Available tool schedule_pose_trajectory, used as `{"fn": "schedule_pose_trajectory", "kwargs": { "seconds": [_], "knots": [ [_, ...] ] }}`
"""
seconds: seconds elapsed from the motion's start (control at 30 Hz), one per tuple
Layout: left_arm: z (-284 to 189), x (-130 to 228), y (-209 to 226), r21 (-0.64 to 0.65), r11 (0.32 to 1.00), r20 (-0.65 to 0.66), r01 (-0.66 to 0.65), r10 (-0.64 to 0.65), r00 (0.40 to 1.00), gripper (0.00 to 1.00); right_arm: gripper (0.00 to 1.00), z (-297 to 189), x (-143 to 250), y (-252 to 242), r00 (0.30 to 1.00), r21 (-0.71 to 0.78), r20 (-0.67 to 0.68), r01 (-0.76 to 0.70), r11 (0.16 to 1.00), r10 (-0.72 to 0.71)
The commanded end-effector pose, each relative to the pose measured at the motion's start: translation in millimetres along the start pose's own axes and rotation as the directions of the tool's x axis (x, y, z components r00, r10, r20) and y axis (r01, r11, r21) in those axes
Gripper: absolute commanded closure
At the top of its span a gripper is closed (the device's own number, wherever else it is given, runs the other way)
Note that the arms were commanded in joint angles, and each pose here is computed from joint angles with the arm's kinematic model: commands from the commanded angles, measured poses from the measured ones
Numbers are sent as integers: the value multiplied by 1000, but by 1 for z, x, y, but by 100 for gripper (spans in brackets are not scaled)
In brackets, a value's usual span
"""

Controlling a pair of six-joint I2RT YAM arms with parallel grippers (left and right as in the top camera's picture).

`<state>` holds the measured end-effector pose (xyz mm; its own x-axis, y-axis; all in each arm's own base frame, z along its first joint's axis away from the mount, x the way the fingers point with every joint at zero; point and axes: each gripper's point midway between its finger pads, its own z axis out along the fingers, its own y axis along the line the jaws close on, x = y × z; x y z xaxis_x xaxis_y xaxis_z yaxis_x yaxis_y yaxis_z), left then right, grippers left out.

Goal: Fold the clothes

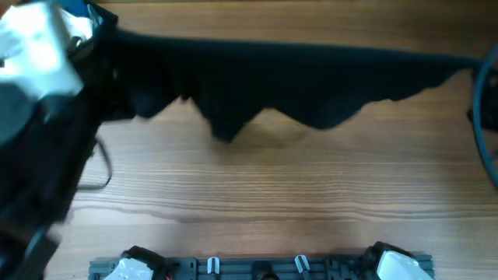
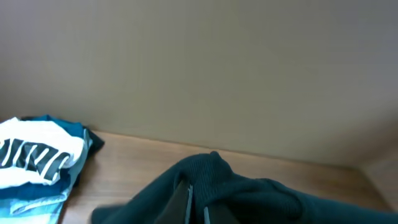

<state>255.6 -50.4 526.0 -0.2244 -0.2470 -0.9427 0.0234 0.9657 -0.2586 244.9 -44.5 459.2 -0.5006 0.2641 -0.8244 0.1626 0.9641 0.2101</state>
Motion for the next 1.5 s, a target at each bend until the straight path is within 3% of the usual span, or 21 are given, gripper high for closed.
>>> {"fn": "schedule_pose_trajectory", "kwargs": {
  "seconds": [0.0,0.13,0.2,0.3,0.53,0.73,0.87,1.03,1.2,1.33,1.37,1.4,1.43,1.47],
  "knots": [
    [-51,-21,38,-115,992,131,47,-32,991,96,96,-38,-3,-42,995,240,96,-50,969,28],
    [-56,-10,44,-133,991,89,30,-18,996,96,96,-50,8,-40,995,251,89,-59,966,38],
    [-24,23,47,-201,980,-67,7,-21,998,96,96,-29,31,-49,995,258,-52,-73,963,89],
    [10,53,47,-257,965,-212,-46,-10,977,96,96,-5,43,-59,983,263,-138,-86,961,125],
    [116,137,44,-355,915,-518,-192,-22,855,96,96,86,91,-88,897,256,-401,-85,963,186],
    [200,214,44,-368,877,-674,-308,-24,738,96,96,186,143,-104,815,245,-547,-65,967,193],
    [265,256,42,-373,877,-670,-304,-28,742,96,96,269,153,-102,827,200,-545,-34,979,140],
    [338,285,30,-362,902,-581,-237,-19,814,96,96,362,155,-86,883,155,-458,-31,987,100],
    [393,294,16,-342,929,-451,-141,-31,892,94,96,418,164,-77,915,141,-397,-10,990,66],
    [418,303,12,-329,939,-395,-101,-39,918,89,96,445,179,-73,918,136,-388,-22,990,74],
    [421,307,12,-326,940,-392,-97,-41,919,86,96,448,181,-72,919,134,-387,-22,991,72],
    [424,308,11,-324,942,-384,-92,-42,922,73,96,451,182,-73,921,137,-383,-21,990,73],
    [428,311,11,-322,943,-377,-87,-43,925,51,96,453,181,-74,924,142,-376,-26,990,78],
    [432,311,10,-320,944,-366,-81,-45,929,14,96,456,181,-76,927,155,-365,-36,987,91]
  ]
}}
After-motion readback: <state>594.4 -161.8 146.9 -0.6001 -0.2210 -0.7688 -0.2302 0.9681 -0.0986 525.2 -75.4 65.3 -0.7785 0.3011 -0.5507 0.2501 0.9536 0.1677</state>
